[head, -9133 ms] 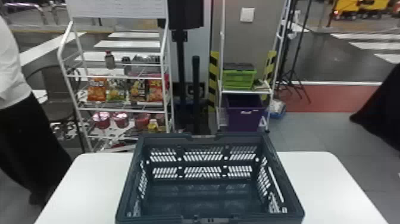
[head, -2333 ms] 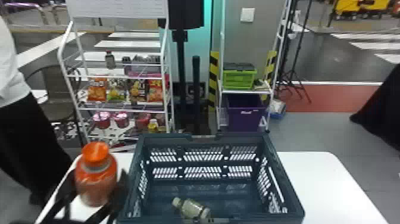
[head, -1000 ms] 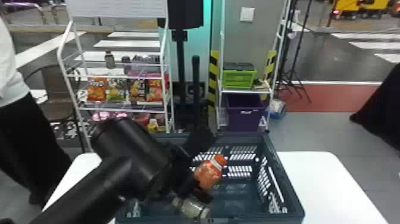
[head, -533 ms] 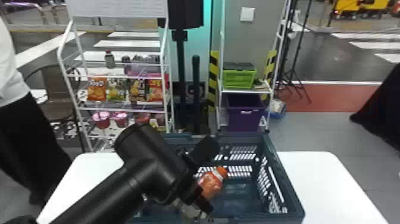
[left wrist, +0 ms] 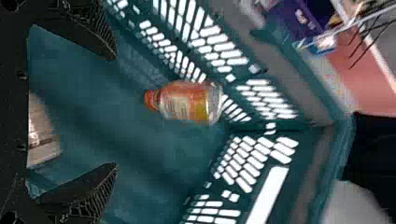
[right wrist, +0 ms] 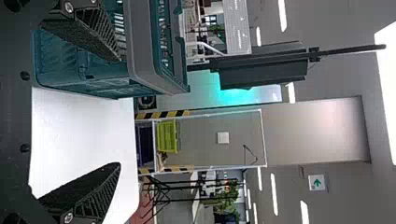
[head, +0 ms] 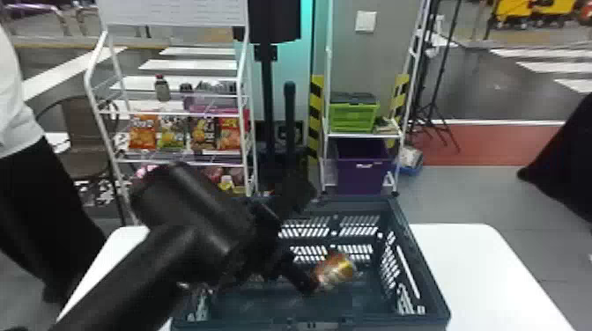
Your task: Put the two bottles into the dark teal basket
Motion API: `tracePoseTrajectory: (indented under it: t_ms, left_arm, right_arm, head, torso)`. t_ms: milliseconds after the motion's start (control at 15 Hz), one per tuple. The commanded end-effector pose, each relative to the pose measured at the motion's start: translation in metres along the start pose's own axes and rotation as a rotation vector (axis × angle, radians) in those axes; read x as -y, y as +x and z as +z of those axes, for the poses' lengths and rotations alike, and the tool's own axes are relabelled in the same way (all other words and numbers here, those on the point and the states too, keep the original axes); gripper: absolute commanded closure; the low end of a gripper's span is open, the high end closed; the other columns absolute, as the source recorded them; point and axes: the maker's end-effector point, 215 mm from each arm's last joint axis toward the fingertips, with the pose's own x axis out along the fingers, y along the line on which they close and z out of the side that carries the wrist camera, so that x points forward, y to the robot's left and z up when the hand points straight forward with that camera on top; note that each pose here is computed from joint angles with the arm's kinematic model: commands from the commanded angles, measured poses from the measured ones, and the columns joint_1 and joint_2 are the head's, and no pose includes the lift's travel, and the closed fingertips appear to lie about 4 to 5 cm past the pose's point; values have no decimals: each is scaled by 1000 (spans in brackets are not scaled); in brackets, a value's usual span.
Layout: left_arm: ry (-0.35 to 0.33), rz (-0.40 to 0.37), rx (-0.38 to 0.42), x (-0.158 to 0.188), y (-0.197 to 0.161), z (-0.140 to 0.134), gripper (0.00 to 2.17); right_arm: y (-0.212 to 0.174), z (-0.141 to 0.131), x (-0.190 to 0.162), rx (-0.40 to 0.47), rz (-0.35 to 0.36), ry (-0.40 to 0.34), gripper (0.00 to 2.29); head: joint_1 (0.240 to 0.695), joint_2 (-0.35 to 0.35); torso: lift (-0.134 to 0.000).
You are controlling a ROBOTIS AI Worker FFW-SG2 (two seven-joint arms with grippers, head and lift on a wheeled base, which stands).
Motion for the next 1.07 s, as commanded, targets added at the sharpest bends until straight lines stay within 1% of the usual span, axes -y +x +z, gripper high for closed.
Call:
tracePoseTrajectory:
  t_ms: [0, 67, 200, 333, 400, 467, 533, 600, 667, 733, 800, 867, 933, 1000]
  left_arm:
    - [-83, 23, 109, -13, -39, 8, 80]
    - [-116, 45, 146, -20, -53, 6, 83]
    - [-202, 121, 228, -35, -84, -14, 83]
    - [-254, 199, 280, -45, -109, -40, 87]
    - [-262, 246, 309, -51, -123, -52, 103]
    - [-285, 296, 376, -55, -143, -60, 117]
    - [-304, 348, 479, -58, -171, -57, 124]
    - [-323, 388, 499, -54, -185, -72, 124]
    - [-339, 424, 543, -47, -201, -82, 124]
    - [-358, 451, 642, -42, -221, -79, 124]
    - [-370, 482, 695, -37, -233, -83, 130]
    - [-386, 546, 858, -39, -266, -81, 130]
    - [-423, 578, 914, -35, -275, -95, 130]
    - [-464, 604, 922, -32, -276, -116, 130]
  right_arm:
    - [2, -2, 0, -6, 0, 3, 87]
    - [2, -2, 0, -5, 1, 4, 87]
    - [5, 3, -1, 3, 4, 3, 87]
    - [7, 8, -2, 12, 9, 0, 87]
    - [8, 8, -3, 8, 9, 3, 87]
    - [10, 12, -3, 11, 12, 3, 87]
    - [11, 11, -4, 1, 14, 7, 87]
    - [12, 8, -4, -11, 15, 14, 87]
    - [13, 7, -3, -17, 14, 16, 87]
    - [15, 5, -4, -24, 16, 19, 87]
    - [16, 3, -4, -31, 18, 23, 87]
    - [16, 3, -5, -33, 21, 21, 87]
    - [17, 2, -6, -42, 24, 24, 87]
    - [18, 3, -8, -45, 31, 23, 87]
  head:
    - [499, 0]
    - [499, 0]
    - [499, 0]
    - [499, 0]
    - [499, 0]
    - [499, 0]
    - [499, 0]
    - [499, 0]
    - [499, 0]
    - [499, 0]
    - [499, 0]
    - [499, 0]
    - [499, 0]
    - [499, 0]
  torso:
    - [0]
    - [0]
    - [0]
    - [0]
    - [0]
    - [0]
    - [0]
    - [0]
    - [0]
    - [0]
    - [0]
    - [0]
    - [0]
    - [0]
